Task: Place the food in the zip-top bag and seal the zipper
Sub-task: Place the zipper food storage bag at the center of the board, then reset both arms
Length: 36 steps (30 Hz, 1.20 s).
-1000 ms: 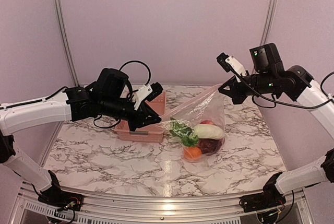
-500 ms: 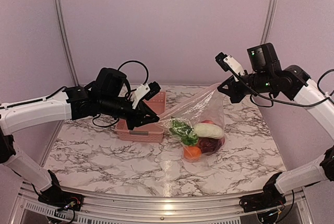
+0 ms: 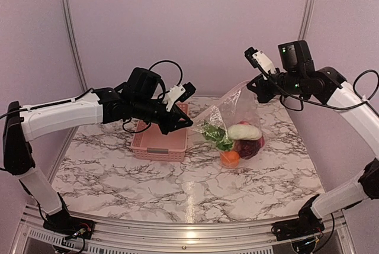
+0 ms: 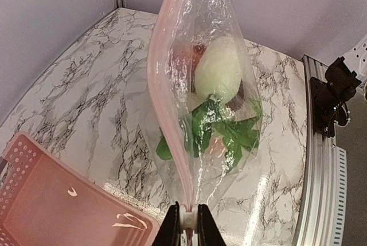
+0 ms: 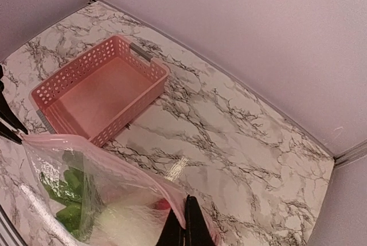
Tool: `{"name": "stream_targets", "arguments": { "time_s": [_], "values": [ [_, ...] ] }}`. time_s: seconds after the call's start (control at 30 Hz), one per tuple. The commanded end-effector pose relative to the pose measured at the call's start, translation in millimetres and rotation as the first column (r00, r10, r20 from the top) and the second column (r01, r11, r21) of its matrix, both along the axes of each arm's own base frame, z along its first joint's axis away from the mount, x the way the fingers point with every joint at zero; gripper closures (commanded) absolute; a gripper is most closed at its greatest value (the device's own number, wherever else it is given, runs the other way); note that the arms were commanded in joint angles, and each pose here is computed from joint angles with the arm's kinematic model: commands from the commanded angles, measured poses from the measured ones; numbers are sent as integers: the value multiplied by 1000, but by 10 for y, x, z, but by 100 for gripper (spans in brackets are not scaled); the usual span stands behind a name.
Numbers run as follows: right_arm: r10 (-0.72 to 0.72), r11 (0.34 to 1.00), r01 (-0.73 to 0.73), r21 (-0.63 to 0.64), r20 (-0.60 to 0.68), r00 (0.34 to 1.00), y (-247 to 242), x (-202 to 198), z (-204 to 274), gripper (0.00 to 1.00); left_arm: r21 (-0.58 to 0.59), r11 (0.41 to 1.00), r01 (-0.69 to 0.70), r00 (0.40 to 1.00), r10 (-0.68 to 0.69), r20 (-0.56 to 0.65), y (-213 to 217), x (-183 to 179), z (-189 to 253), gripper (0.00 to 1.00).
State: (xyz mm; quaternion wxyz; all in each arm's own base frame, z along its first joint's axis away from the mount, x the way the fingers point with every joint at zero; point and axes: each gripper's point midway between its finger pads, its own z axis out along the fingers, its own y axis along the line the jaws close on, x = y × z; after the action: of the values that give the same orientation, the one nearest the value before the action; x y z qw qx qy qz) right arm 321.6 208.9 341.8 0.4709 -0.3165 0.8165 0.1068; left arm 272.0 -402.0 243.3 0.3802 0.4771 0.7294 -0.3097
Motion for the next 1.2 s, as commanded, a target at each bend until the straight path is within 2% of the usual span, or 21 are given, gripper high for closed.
{"name": "stream_targets", "arguments": {
  "time_s": [0.0, 0.1, 0.2, 0.3, 0.43, 0.53, 0.63, 0.8, 0.83, 0.87, 0.9, 0.93, 1.07, 1.17],
  "values": [
    [-86, 996, 81, 35, 200, 976, -33, 374, 572, 100, -50, 997, -62, 993, 67, 97, -201, 408, 301, 95],
    [-139, 990, 139, 17, 266, 954, -103, 505, 748, 100, -44, 996, -83, 981, 89, 172, -275, 640, 427, 93],
    [-167, 986, 165, 33, 291, 942, -151, 519, 807, 100, -82, 992, -97, 977, 111, 184, -304, 804, 523, 92],
    [-166, 986, 168, 16, 258, 952, -204, 425, 528, 100, -92, 993, -68, 985, 82, 155, -354, 799, 445, 90],
    [-143, 990, 142, 11, 129, 981, -278, 120, -38, 97, -92, 995, -45, 997, 51, 63, -358, 671, 219, 86],
    [-116, 993, 116, 29, -1, 993, -329, -193, -432, 93, -70, 994, -79, 997, 81, 18, -261, 593, 34, 80],
    [-32, 993, 36, 112, -36, 999, -304, -532, -419, 78, -54, 996, -77, 997, 77, -3, -158, 451, -15, 70],
    [-28, 972, 19, 235, 33, 999, -337, -696, 57, 30, -94, 987, -128, 992, 129, 9, 70, 307, 228, 47],
    [-47, 967, 35, 252, 45, 998, -348, -665, 172, 25, -104, 982, -157, 987, 159, 10, 131, 309, 289, 39],
    [-70, 967, 57, 247, 43, 997, -355, -606, 183, 22, -112, 974, -198, 979, 201, 19, 209, 328, 360, 27],
    [-95, 967, 81, 242, 48, 994, -362, -531, 225, 21, -122, 958, -260, 965, 263, 7, 294, 365, 415, 7],
    [-116, 966, 99, 238, 56, 992, -362, -458, 273, 19, -136, 937, -322, 945, 326, 8, 400, 409, 496, 1],
    [-333, 925, 310, 220, 77, 940, -525, -5, 260, 17, -161, 826, -540, 837, 548, 8, 807, 600, 662, 1],
    [-520, 838, 486, 248, 91, 849, -717, 276, 300, 13, -183, 704, -686, 709, 703, 50, 1183, 741, 831, 1]
  ]
}}
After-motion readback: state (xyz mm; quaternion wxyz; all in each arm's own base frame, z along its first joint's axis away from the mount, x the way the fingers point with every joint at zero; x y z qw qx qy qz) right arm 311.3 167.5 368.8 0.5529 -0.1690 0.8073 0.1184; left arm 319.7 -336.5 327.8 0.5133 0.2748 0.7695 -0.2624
